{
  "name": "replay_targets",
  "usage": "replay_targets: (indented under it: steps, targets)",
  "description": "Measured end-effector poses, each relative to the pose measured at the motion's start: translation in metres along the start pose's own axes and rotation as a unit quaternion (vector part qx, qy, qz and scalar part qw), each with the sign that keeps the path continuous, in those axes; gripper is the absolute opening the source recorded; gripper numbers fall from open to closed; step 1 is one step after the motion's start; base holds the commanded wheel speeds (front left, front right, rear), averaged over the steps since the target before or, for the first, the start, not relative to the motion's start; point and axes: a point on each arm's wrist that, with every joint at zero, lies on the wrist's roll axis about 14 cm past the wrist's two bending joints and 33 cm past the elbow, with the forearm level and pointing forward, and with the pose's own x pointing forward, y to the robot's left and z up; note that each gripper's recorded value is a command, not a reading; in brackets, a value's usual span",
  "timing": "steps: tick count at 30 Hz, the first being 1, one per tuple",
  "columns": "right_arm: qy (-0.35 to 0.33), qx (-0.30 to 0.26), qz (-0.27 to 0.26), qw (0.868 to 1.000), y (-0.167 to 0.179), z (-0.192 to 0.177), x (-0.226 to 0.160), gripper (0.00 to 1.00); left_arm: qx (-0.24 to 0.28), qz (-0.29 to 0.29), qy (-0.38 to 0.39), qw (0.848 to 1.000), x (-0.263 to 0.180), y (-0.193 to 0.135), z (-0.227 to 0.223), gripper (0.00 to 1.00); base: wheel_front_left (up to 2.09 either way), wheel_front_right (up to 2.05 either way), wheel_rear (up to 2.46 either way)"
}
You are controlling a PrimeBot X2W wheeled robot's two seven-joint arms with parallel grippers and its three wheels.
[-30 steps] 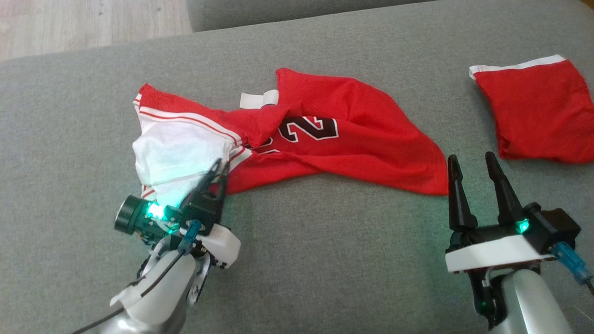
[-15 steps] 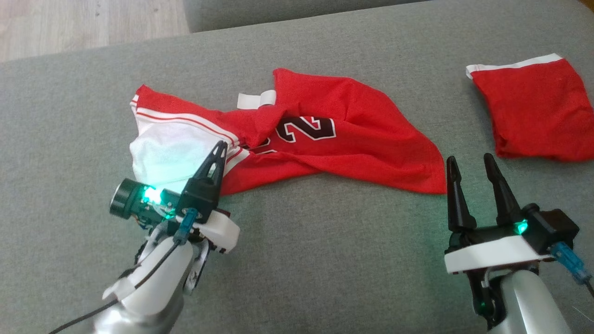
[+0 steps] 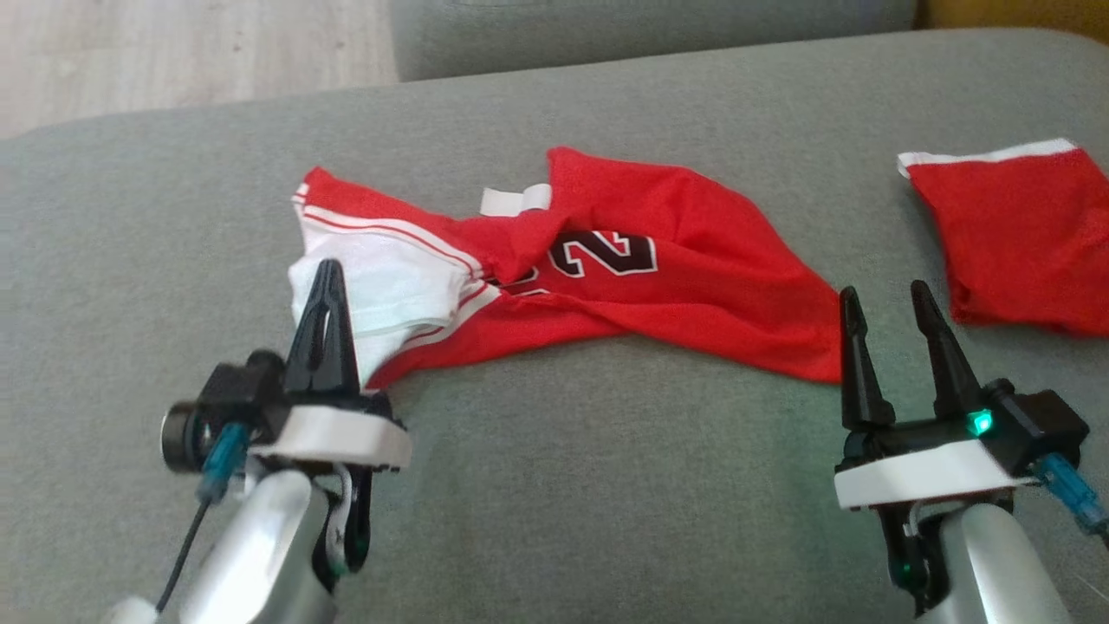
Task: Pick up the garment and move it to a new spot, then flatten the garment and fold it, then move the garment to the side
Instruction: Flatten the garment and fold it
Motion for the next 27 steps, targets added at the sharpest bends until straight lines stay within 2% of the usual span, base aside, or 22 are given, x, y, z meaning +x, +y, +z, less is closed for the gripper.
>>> replay_targets:
  steps: [1,2,9,15,22,27]
  targets:
    - [-0.001,-0.001,0.004,1.000,0.003,0.001,0.001,1.00,-0.010,0.008,-0.002,1.000,-0.005,0.004,0.001,0.97,0.00,0.00,0.00]
    - [-0.001,-0.003,0.009,1.000,0.006,0.001,0.002,1.00,-0.018,0.012,-0.005,1.000,-0.009,0.006,0.002,1.00,0.00,0.00,0.00]
    - [0.010,-0.010,0.032,0.999,0.021,-0.007,0.000,1.00,-0.071,0.046,0.006,0.996,-0.041,0.017,-0.012,1.00,0.00,0.00,0.00]
    - [0.014,-0.010,0.036,0.999,0.023,-0.009,0.000,1.00,-0.073,0.046,0.003,0.996,-0.047,0.017,-0.014,1.00,0.00,0.00,0.00]
    - [0.016,-0.010,0.036,0.999,0.023,-0.011,-0.002,1.00,-0.055,0.024,0.004,0.998,-0.044,0.010,-0.016,1.00,0.00,0.00,0.00]
    - [0.025,-0.009,0.030,0.999,0.019,-0.016,-0.003,1.00,0.006,-0.038,0.034,0.999,-0.035,-0.013,-0.034,1.00,0.00,0.00,0.00]
